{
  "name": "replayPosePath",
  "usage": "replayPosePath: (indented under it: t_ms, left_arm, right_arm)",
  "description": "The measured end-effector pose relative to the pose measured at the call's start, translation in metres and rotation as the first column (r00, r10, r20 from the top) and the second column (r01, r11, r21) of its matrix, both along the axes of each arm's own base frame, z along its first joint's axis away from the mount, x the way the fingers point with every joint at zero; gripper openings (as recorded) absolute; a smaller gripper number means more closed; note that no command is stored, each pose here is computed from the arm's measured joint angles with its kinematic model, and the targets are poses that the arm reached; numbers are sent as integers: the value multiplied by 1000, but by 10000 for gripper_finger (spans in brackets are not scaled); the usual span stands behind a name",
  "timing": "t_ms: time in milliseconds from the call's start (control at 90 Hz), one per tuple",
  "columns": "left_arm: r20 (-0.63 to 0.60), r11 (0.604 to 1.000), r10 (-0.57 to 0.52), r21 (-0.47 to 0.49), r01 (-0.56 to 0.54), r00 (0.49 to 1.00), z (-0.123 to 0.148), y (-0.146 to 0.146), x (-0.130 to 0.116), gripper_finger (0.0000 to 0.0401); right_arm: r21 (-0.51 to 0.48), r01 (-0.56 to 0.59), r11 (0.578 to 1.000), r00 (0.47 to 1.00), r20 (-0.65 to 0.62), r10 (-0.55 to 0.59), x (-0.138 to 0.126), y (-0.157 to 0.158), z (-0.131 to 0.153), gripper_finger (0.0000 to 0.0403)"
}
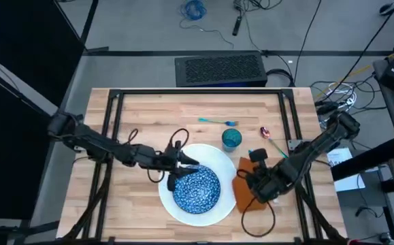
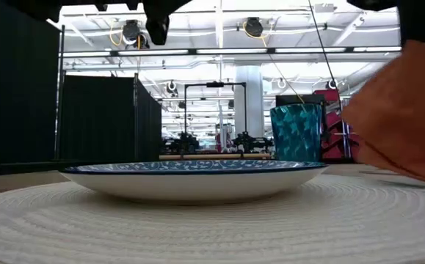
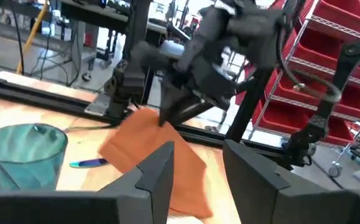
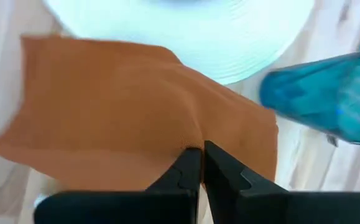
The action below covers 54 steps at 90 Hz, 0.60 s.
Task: Set table place
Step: Fold the brown table napkin
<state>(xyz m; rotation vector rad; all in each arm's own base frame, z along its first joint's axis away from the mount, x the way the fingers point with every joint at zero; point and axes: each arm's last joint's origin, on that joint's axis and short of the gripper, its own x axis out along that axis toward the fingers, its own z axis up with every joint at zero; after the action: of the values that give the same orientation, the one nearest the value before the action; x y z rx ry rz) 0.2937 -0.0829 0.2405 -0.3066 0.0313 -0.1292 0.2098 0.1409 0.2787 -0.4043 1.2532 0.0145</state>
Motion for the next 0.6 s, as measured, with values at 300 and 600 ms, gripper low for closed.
replayPosePath:
  t_ms: [300,600]
  left_arm:
    - [56,997,41,64,-45,998,18,3,-10,122]
    - [20,952,228,205,-227,973,63,10,-72,122]
  right_arm:
    - [85,-21,996,977,214,2,19,-15,20,0]
    - [98,-70,993,908,419,23,55,-39,43,0]
